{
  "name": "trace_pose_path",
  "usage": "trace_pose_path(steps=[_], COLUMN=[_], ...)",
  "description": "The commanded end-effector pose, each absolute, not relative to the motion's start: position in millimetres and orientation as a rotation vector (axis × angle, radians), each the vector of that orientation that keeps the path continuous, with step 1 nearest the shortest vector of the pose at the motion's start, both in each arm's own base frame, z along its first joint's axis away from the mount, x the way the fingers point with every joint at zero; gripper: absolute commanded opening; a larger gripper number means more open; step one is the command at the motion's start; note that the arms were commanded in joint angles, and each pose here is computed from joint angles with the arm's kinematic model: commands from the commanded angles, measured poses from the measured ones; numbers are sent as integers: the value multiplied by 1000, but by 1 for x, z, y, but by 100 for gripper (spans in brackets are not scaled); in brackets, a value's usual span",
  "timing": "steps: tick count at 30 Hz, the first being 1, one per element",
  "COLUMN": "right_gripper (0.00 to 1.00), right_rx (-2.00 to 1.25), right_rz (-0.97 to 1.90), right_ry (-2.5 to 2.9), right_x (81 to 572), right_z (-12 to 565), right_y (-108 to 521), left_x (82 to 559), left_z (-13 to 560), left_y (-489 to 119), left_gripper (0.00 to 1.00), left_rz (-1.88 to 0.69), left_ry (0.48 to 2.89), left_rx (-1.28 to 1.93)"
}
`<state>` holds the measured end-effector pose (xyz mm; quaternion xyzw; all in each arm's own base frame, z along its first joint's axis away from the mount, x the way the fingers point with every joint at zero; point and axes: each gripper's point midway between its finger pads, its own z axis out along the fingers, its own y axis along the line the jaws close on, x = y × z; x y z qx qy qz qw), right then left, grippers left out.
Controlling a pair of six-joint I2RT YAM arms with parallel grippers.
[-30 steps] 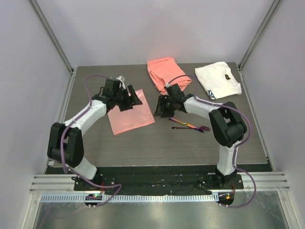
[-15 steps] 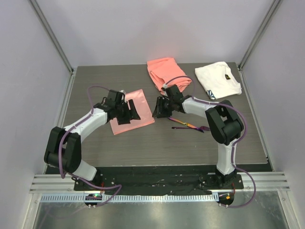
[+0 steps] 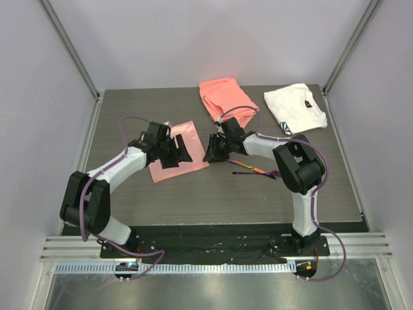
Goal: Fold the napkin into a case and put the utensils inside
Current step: Smooth out the square-folded napkin at the center of the board.
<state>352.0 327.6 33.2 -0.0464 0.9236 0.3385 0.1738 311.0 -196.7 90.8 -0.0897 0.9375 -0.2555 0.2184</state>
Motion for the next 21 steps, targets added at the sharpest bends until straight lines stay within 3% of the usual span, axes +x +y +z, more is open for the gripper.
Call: trace_pose_path(steps=[1,13,21], right_gripper=[33,26,28], right_rx=[-155,-163,-179], right_rz=[999,988,962], right_ry=[2570,2554,2551], right_x=[357,357,358], right_z=[44,55,55], right_y=[337,337,336], left_x=[319,323,319], left_z=[103,98,96], left_y=[-207,-215,-222], left_gripper=[68,67,67], left_rz=[-750,-689,-693], left_ry=[2546,2560,2572], left_rx=[-216,-165,-135])
